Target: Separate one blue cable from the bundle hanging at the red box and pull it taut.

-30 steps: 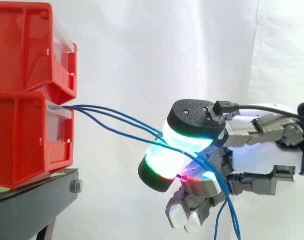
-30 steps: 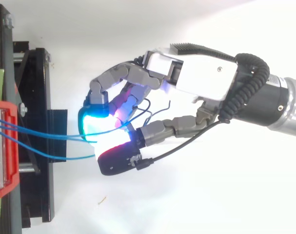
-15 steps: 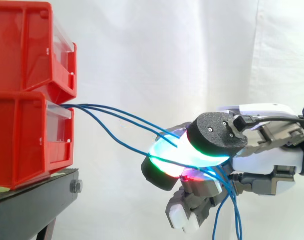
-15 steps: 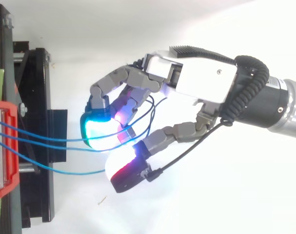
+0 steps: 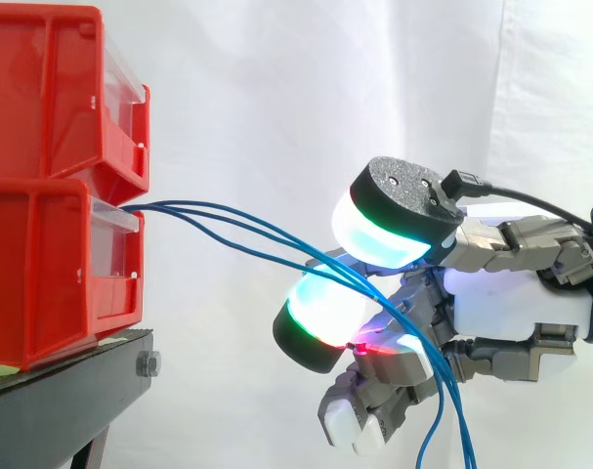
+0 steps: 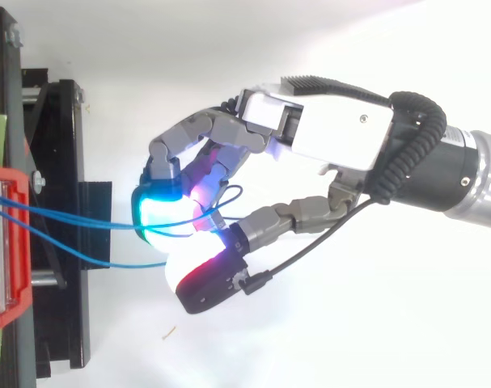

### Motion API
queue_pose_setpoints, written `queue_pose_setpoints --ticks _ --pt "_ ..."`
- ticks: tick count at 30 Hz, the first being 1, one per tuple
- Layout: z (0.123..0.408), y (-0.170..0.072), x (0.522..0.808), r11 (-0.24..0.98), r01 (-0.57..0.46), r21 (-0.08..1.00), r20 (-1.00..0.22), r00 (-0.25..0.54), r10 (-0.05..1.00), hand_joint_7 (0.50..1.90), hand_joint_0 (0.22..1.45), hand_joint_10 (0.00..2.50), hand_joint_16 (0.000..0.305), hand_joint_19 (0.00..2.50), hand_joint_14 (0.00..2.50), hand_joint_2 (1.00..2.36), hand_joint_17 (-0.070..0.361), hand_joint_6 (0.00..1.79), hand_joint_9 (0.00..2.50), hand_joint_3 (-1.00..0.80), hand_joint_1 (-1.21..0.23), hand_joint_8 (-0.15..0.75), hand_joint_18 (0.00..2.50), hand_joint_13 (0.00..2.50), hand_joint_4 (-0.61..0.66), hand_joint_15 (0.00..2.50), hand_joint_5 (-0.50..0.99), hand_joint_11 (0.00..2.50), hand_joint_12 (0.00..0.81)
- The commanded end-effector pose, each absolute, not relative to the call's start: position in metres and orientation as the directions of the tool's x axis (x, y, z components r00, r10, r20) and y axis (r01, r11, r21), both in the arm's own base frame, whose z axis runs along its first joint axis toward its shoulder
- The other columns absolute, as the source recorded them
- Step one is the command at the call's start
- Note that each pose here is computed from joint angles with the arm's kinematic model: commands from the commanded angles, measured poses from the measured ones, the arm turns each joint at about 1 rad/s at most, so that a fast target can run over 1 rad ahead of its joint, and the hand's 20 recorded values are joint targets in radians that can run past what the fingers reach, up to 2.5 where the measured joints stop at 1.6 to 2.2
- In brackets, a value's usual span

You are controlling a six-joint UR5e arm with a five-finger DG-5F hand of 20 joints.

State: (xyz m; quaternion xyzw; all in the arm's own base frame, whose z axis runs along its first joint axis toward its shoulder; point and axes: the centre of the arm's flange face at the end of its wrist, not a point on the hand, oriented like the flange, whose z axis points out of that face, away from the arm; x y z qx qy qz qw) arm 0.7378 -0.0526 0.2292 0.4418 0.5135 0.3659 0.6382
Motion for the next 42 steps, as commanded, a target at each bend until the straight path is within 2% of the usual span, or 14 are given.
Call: queue_pose_setpoints --ticks 1,3,4,7,9,12,14,21,23,25,27,30,35,42 --pt "0.2293 -0.0538 0.7377 0.341 -0.013 0.940 -0.331 0.206 0.921 1.08 0.50 0.02 0.054 0.47 0.02 1.00 0.122 0.83 1.26 -0.50 -0.60 0.355 0.80 0.88 0.10 0.54 -0.13 1.17 0.428" --pt "0.2293 -0.0538 0.7377 0.341 -0.013 0.940 -0.331 0.206 0.921 1.09 0.54 0.02 0.052 0.49 0.02 1.00 0.116 0.82 1.26 -0.50 -0.57 0.336 0.78 0.87 0.09 0.55 -0.13 1.16 0.416" --pt "0.2293 -0.0538 0.7377 0.341 -0.013 0.940 -0.331 0.206 0.921 1.10 0.60 0.02 0.049 0.52 0.02 1.00 0.111 0.82 1.26 -0.50 -0.54 0.324 0.76 0.86 0.08 0.55 -0.13 1.17 0.404" --pt "0.2294 -0.0538 0.7379 0.341 -0.014 0.940 -0.330 0.207 0.921 1.09 0.59 0.02 0.052 0.55 0.02 1.01 0.117 0.83 1.25 -0.29 -0.55 0.350 0.75 0.86 0.09 0.55 -0.13 1.15 0.419" --pt "0.2293 -0.0538 0.7377 0.341 -0.013 0.940 -0.331 0.206 0.921 1.06 0.59 0.02 0.060 0.51 0.02 1.01 0.134 0.83 1.28 -0.22 -0.56 0.385 0.80 0.89 0.11 0.55 -0.13 1.14 0.448" --pt "0.2293 -0.0538 0.7377 0.341 -0.013 0.940 -0.331 0.206 0.921 1.03 0.59 0.01 0.064 0.48 0.02 1.01 0.145 0.83 1.26 -0.17 -0.64 0.395 0.83 0.90 0.14 0.53 -0.14 1.13 0.470" --pt "0.2293 -0.0538 0.7377 0.341 -0.013 0.940 -0.331 0.206 0.921 1.03 0.60 0.02 0.063 0.48 0.02 1.01 0.141 0.85 1.21 -0.16 -0.75 0.385 0.81 0.87 0.14 0.53 -0.17 1.14 0.458" --pt "0.2293 -0.0538 0.7377 0.341 -0.013 0.940 -0.331 0.206 0.921 1.04 0.66 0.02 0.053 0.45 0.02 1.01 0.119 0.87 1.10 -0.25 -0.87 0.328 0.73 0.80 0.08 0.53 -0.20 1.18 0.405" --pt "0.2293 -0.0538 0.7377 0.341 -0.013 0.940 -0.331 0.206 0.921 1.03 0.72 0.02 0.051 0.38 0.02 1.01 0.115 0.90 1.08 -0.39 -0.93 0.323 0.74 0.80 0.08 0.51 -0.20 1.17 0.408" --pt "0.2293 -0.0538 0.7377 0.341 -0.013 0.940 -0.331 0.206 0.921 1.03 0.75 0.02 0.051 0.35 0.02 1.00 0.114 0.90 1.09 -0.50 -0.93 0.324 0.75 0.79 0.10 0.50 -0.20 1.17 0.405" --pt "0.2293 -0.0527 0.7378 0.341 -0.013 0.940 -0.331 0.205 0.921 1.03 0.76 0.02 0.050 0.33 0.02 1.00 0.113 0.90 1.09 -0.50 -0.93 0.323 0.75 0.80 0.10 0.49 -0.19 1.17 0.404" --pt "0.2293 -0.0527 0.7378 0.341 -0.013 0.940 -0.331 0.205 0.921 1.05 0.72 0.02 0.049 0.33 0.02 1.00 0.111 0.90 1.10 -0.50 -0.94 0.325 0.75 0.79 0.10 0.50 -0.18 1.18 0.403" --pt "0.2293 -0.0527 0.7378 0.341 -0.013 0.940 -0.331 0.205 0.921 1.02 0.52 0.02 0.052 0.36 0.02 1.00 0.117 0.88 1.13 -0.50 -0.91 0.342 0.72 0.78 0.12 0.50 -0.16 1.18 0.412" --pt "0.2293 -0.0515 0.7379 0.338 -0.015 0.941 -0.328 0.203 0.922 1.01 0.49 0.02 0.054 0.37 0.02 1.00 0.122 0.86 1.17 -0.50 -0.76 0.361 0.74 0.79 0.14 0.49 -0.14 1.16 0.425"
